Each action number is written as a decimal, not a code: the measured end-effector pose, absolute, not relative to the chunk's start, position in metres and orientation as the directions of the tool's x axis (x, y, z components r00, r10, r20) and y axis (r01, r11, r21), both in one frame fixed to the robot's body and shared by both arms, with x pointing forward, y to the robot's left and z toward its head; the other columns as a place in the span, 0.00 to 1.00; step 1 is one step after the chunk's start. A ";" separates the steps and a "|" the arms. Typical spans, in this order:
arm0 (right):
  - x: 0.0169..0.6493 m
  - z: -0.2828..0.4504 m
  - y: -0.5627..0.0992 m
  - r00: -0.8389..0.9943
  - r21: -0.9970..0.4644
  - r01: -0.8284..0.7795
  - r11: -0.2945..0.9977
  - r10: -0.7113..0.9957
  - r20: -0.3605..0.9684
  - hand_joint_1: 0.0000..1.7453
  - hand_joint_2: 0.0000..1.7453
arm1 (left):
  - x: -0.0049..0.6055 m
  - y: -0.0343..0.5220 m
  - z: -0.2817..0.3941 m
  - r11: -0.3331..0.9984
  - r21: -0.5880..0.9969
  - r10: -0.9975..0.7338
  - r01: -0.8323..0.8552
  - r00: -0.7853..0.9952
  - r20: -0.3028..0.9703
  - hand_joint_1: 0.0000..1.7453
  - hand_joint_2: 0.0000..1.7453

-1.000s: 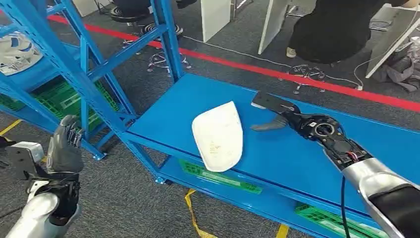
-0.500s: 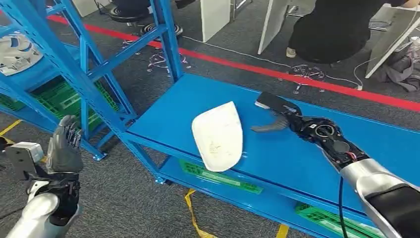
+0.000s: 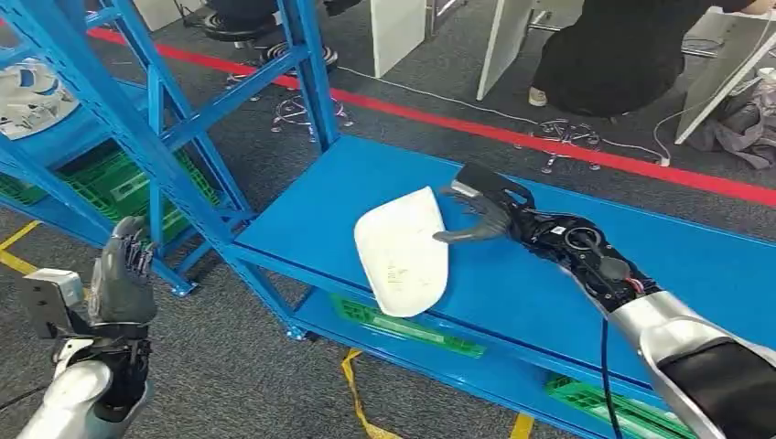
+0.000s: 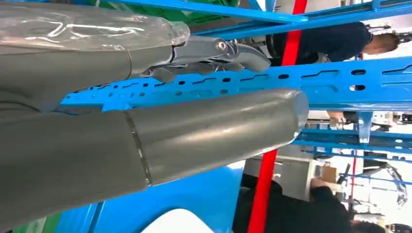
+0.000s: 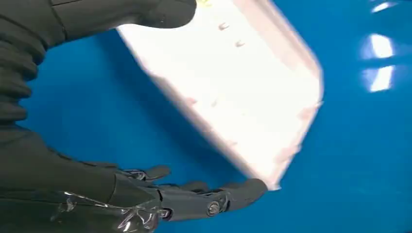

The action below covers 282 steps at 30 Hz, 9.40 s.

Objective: Take the parts from the cabinet and place them on the table.

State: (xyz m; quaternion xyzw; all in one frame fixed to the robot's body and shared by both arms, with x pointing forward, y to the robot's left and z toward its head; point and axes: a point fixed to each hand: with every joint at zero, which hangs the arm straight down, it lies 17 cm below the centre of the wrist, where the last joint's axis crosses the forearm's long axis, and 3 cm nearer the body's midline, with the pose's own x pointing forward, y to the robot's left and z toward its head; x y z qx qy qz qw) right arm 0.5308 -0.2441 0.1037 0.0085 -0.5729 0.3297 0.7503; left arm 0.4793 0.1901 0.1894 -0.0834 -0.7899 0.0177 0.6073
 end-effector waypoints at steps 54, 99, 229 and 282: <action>0.553 0.102 -0.245 0.112 -0.280 -0.463 0.841 0.369 0.923 0.00 1.00 | 0.478 0.188 0.188 0.985 -0.131 0.156 0.115 -0.247 0.956 0.00 0.00; 0.548 0.100 -0.194 0.260 0.176 -0.466 0.867 -0.056 0.964 0.00 1.00 | 0.476 0.180 0.185 0.980 -0.134 0.169 0.145 -0.265 0.949 0.00 0.00; 0.543 0.014 -0.245 0.202 -0.519 -0.525 0.675 0.691 0.694 1.00 1.00 | 0.486 0.184 0.191 0.981 -0.166 0.186 0.099 -0.250 0.950 0.00 0.00; 0.509 0.163 -0.148 0.116 0.238 -0.575 0.783 -0.210 0.971 1.00 1.00 | 0.480 0.181 0.185 0.983 -0.111 0.147 0.146 -0.270 0.952 0.00 1.00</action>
